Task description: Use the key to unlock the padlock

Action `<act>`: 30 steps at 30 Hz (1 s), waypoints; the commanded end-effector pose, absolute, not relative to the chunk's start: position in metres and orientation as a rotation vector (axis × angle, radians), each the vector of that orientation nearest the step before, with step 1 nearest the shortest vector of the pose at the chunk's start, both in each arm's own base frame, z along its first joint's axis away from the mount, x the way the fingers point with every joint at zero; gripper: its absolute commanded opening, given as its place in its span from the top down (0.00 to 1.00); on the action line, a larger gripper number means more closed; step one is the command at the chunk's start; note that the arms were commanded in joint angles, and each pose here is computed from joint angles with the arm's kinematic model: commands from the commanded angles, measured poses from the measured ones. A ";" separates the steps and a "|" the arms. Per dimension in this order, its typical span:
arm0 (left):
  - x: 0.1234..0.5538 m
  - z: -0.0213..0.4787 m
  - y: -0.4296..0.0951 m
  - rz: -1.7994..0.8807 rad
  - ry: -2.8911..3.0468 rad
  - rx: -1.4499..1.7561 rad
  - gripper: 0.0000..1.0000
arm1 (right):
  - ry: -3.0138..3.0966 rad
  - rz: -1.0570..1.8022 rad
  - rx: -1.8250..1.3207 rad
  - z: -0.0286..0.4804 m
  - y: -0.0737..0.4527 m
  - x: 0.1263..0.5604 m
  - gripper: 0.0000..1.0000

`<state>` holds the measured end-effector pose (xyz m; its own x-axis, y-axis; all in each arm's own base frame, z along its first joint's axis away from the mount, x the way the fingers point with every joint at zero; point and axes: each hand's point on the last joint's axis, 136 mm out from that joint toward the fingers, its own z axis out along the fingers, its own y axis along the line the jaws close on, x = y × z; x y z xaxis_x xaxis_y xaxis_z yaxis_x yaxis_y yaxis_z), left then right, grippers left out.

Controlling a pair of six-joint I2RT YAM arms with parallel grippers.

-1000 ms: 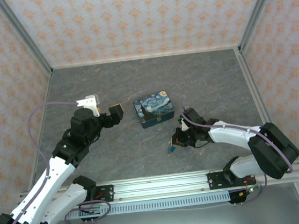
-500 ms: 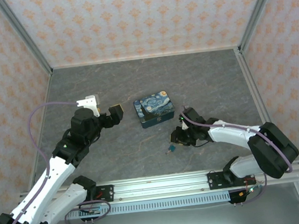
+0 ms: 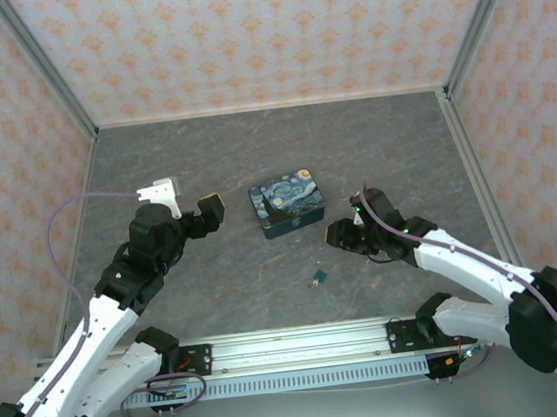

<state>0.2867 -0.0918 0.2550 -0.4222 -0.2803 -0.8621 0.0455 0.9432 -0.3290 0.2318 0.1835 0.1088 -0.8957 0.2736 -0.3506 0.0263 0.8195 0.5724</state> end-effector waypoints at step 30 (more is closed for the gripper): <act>0.311 0.269 -0.025 0.139 1.743 -0.192 0.00 | 1.835 -0.151 0.115 0.214 0.025 0.290 0.01</act>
<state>0.3077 -0.0345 0.2683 -0.2071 -0.0721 -0.9757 -0.1649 0.9856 -0.0378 0.2817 0.0446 0.1970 -0.3670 0.0180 -0.9300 0.0692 0.9976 -0.0080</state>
